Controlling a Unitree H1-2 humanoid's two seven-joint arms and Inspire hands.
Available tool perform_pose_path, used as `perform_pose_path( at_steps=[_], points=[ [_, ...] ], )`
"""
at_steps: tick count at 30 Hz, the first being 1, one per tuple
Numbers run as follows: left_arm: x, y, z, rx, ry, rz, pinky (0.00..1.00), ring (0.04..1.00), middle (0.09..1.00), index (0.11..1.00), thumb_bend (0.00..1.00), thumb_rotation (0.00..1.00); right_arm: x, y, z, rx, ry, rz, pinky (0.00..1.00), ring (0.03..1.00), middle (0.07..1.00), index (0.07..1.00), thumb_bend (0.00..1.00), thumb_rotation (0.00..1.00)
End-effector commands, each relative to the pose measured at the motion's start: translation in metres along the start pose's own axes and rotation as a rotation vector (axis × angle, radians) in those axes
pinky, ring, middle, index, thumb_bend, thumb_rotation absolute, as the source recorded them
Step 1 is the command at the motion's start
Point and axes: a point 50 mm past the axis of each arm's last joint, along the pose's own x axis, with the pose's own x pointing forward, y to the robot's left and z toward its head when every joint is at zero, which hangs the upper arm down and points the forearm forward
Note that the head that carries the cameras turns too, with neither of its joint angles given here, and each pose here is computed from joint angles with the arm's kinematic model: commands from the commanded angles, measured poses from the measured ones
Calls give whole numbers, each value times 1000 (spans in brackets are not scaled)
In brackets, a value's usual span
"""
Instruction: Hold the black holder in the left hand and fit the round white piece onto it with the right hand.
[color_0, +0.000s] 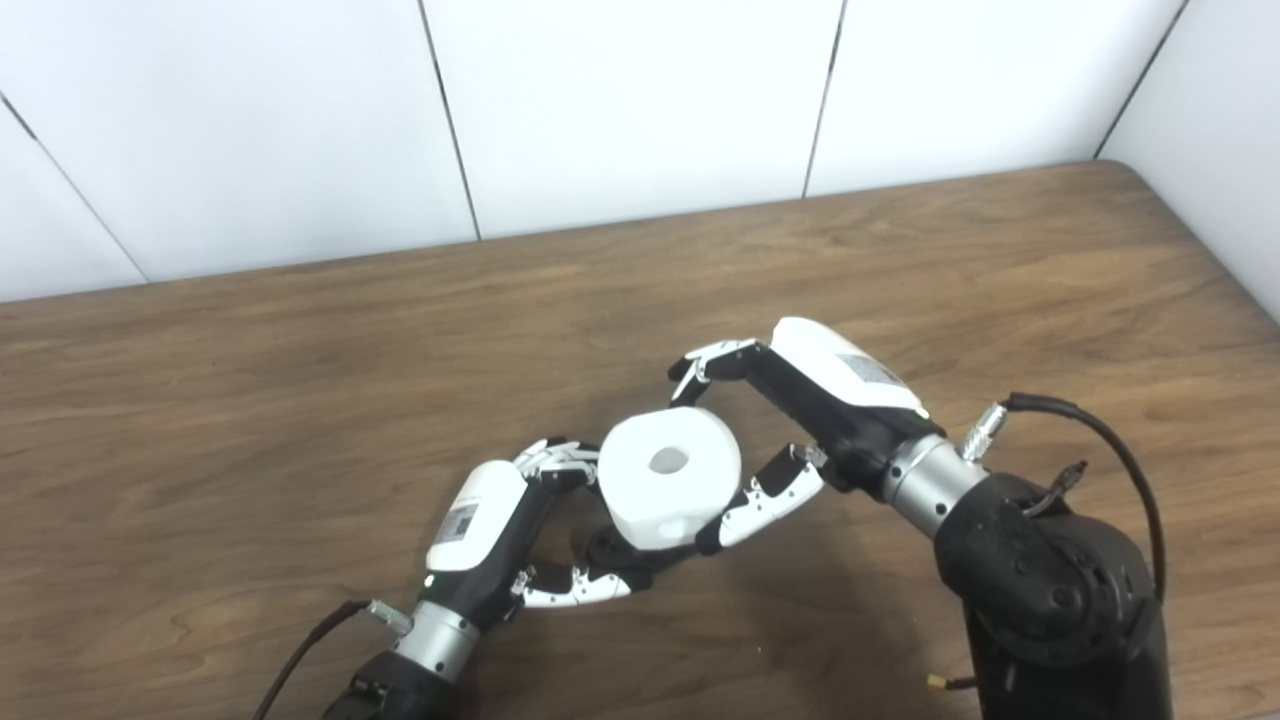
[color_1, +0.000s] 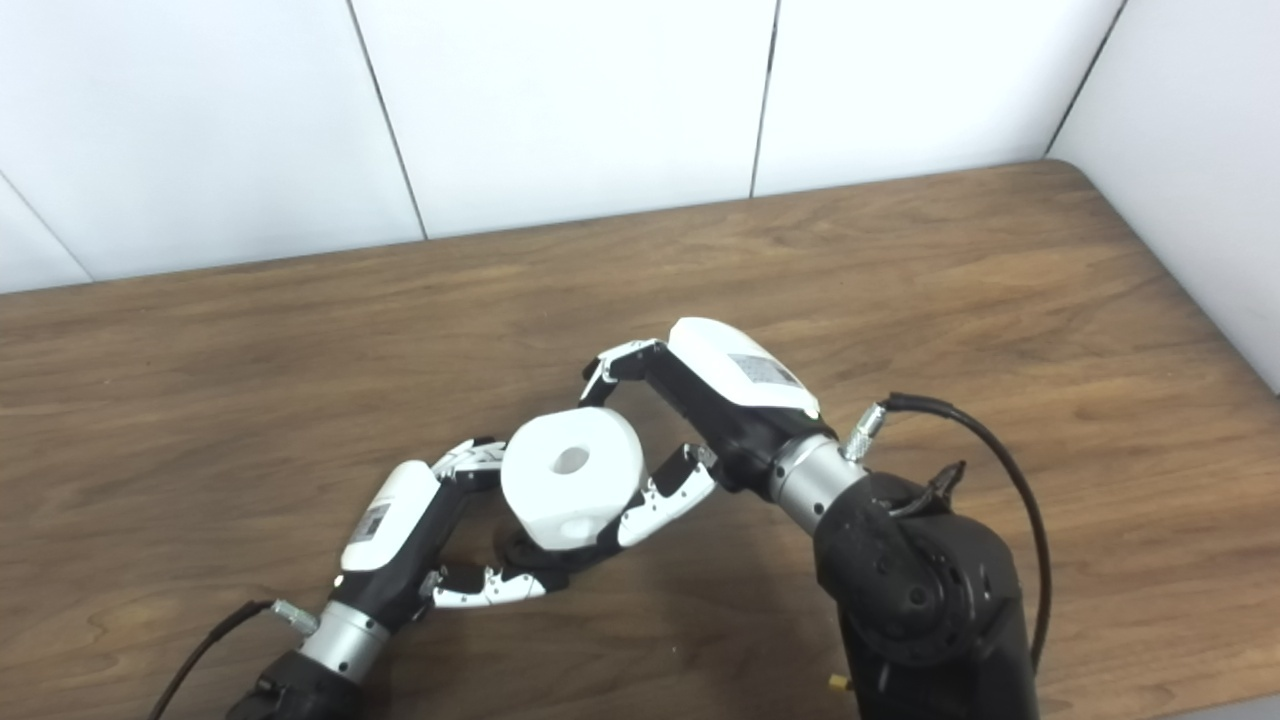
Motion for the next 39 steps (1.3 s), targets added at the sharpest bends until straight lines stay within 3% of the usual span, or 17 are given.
perform_pose_path(
  at_steps=[1, 39],
  points=[
    [3, -3, -2, -20, 10, -7, 907, 843, 754, 486, 522, 57, 1, -9, 8, -34, -46, -56, 847, 845, 806, 484, 523, 148],
    [3, -2, 0, 12, 8, -11, 925, 831, 747, 486, 523, 57, 6, -6, 8, -39, -61, -65, 856, 842, 809, 484, 524, 148]
  ],
)
